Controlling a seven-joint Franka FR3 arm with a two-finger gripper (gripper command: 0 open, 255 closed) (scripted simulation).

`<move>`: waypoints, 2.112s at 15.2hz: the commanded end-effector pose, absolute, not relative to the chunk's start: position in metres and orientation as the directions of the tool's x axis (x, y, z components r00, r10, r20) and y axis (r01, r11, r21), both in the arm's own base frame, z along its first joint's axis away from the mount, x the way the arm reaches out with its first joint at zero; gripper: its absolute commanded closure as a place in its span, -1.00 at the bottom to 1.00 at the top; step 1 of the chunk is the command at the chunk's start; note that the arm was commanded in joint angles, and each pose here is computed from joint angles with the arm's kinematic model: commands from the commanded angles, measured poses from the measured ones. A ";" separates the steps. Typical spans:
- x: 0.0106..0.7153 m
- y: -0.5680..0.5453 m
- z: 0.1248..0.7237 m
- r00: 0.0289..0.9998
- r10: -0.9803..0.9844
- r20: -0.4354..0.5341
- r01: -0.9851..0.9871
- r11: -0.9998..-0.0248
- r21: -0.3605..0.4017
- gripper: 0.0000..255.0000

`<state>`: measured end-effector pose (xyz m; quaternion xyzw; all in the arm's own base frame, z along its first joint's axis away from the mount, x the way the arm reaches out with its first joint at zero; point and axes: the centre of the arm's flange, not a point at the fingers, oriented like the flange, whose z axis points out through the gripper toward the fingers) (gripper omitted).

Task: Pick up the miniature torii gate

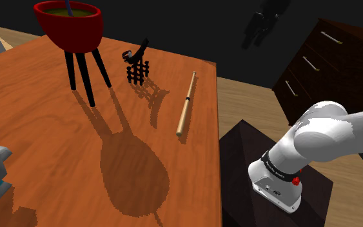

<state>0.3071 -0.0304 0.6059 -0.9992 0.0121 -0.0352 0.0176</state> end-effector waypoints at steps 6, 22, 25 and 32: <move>0.341 0.016 0.585 0.984 -0.161 0.076 -0.156 -0.985 -0.076 -1.00; 0.489 0.132 0.530 0.824 -0.564 0.057 -0.544 -0.815 -0.202 -1.00; 0.521 0.146 0.522 0.776 -0.630 0.047 -0.606 -0.763 -0.224 -1.00; 0.601 0.171 0.504 0.644 -0.765 0.018 -0.733 -0.624 -0.271 -1.00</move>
